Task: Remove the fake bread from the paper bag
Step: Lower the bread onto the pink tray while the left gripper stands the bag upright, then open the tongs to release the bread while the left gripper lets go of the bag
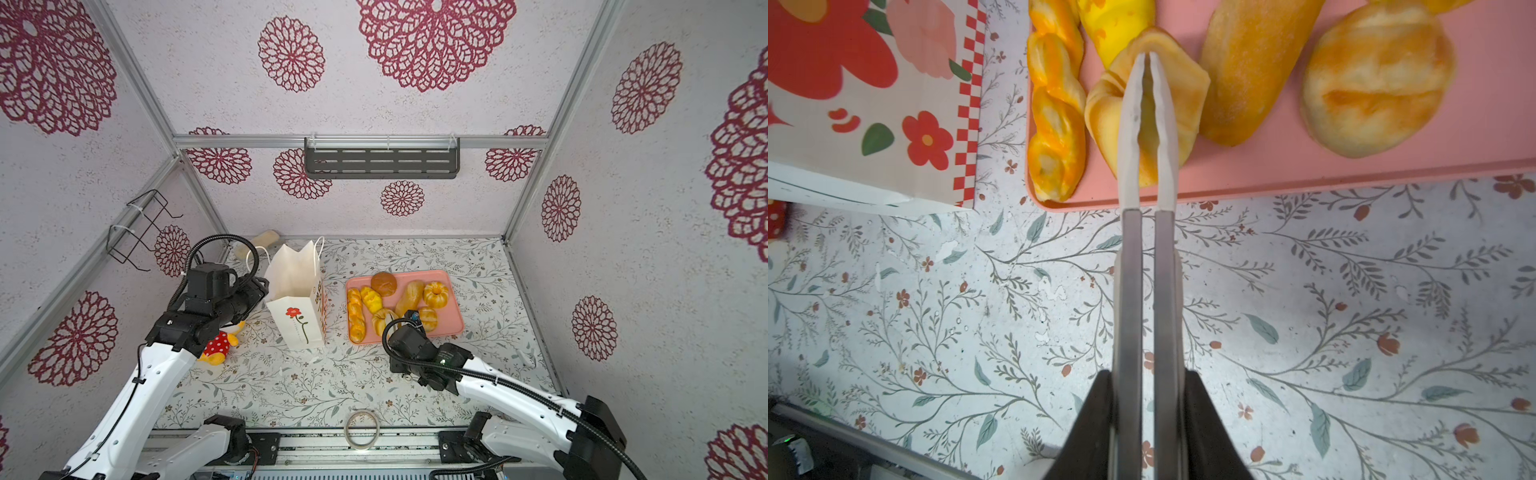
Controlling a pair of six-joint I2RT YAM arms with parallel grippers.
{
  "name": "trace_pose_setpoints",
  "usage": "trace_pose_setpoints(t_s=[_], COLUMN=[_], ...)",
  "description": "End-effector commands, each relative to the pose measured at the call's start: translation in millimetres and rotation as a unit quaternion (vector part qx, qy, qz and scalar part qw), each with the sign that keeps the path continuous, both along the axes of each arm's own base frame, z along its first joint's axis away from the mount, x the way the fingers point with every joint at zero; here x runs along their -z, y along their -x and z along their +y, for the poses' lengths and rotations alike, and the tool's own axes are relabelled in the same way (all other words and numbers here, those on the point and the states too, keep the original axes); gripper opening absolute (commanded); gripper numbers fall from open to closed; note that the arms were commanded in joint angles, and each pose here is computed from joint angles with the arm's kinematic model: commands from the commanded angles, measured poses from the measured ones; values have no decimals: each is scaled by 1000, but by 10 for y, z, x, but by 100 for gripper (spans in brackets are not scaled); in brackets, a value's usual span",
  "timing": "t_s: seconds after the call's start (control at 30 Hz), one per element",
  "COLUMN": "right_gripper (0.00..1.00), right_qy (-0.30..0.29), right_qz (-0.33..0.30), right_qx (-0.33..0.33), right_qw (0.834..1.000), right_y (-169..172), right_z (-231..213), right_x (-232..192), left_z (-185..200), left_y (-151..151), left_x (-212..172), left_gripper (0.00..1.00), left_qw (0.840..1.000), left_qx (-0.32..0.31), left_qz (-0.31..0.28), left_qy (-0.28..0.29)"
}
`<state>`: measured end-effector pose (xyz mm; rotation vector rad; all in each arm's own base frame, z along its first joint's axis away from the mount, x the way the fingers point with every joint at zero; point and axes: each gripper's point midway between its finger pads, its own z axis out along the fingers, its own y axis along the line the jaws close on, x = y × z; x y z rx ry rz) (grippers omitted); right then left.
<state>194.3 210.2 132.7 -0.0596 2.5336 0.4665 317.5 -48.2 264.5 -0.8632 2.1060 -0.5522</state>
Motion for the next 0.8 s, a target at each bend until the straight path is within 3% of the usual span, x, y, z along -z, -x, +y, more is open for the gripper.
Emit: trace_pose_setpoints(t_s=[0.0, 0.27, 0.6, 0.77], right_gripper=[0, 0, 0, 16], right_qy=[-44, -45, -19, -7], right_qz=[-34, -38, -4, 3], right_qx=[-8, -15, -11, -10], right_qw=[998, 998, 1000, 1000], right_y=[-104, -187, -115, -89], right_z=[152, 280, 223, 178], right_x=[-183, -191, 53, 39], left_z=[56, 118, 213, 241], left_y=[30, 100, 229, 289], left_x=[10, 16, 18, 55], left_gripper=[73, 99, 98, 98], left_qw=[1000, 1000, 999, 998], left_qx=[-10, -10, -20, -25], left_qz=[2, 9, 14, 16], left_qy=[-4, -26, -47, -49])
